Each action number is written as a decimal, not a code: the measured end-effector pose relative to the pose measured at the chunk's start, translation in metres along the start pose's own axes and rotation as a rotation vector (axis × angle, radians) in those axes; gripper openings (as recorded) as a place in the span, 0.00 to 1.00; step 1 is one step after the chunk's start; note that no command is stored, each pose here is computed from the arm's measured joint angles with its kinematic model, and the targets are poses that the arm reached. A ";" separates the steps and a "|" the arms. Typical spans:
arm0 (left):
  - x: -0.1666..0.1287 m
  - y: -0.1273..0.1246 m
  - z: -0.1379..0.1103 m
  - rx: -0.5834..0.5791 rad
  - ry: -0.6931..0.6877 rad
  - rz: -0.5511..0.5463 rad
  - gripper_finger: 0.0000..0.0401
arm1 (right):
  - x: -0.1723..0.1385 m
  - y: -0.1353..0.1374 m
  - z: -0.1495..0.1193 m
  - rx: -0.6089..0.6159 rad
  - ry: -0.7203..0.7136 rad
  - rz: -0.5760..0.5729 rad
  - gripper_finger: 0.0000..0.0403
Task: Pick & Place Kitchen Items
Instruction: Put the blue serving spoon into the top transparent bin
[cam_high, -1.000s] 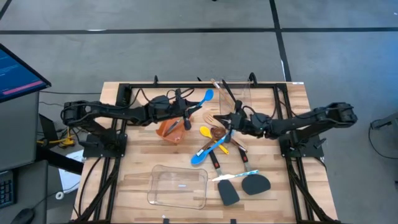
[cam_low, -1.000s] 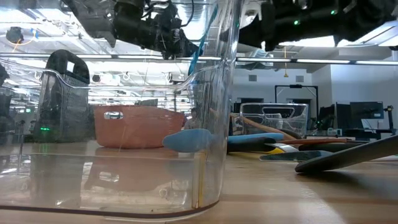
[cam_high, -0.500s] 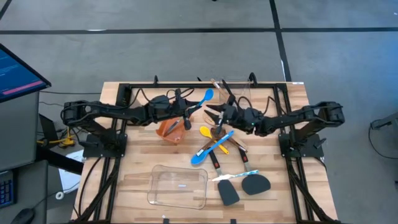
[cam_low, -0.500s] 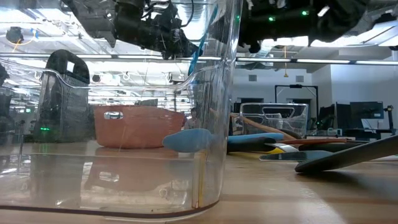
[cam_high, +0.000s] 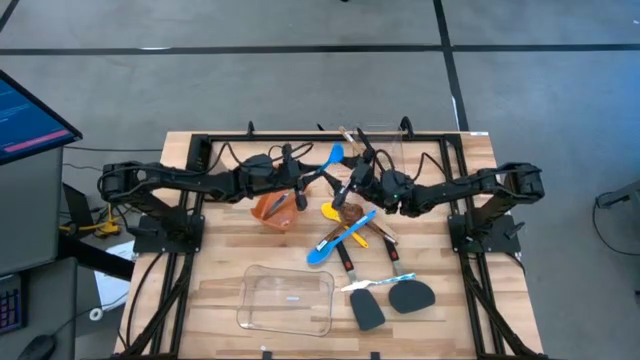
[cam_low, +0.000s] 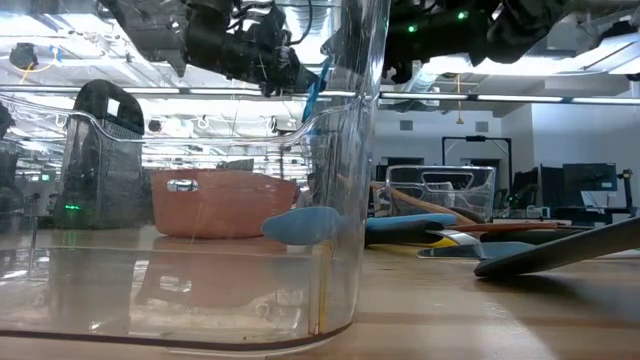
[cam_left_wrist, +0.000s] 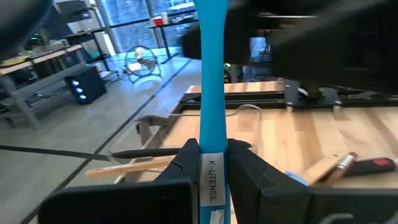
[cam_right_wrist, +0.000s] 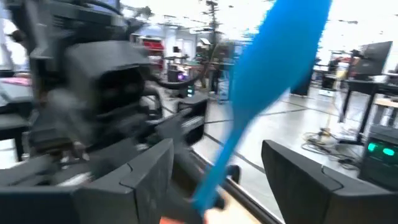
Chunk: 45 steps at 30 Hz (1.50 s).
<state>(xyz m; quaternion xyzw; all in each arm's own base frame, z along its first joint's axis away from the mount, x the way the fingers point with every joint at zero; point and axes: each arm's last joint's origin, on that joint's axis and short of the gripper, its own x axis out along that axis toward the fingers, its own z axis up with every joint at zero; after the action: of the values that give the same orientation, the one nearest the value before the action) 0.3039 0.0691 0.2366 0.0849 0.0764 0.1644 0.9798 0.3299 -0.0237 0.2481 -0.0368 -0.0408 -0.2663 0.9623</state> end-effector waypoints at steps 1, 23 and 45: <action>0.000 0.000 0.000 0.001 0.000 -0.001 0.07 | 0.000 0.000 0.000 -0.001 0.001 -0.001 0.59; -0.001 -0.005 0.001 0.001 -0.009 -0.024 0.07 | 0.002 -0.005 0.001 0.006 -0.012 -0.004 0.13; -0.002 -0.003 0.002 -0.028 -0.002 0.045 0.33 | -0.030 -0.027 0.041 -0.099 0.112 -0.078 0.05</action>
<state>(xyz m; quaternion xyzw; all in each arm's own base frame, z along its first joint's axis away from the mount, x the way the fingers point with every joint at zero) 0.3035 0.0658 0.2388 0.0730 0.0712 0.1875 0.9770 0.2878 -0.0278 0.2872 -0.0676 0.0251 -0.3066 0.9491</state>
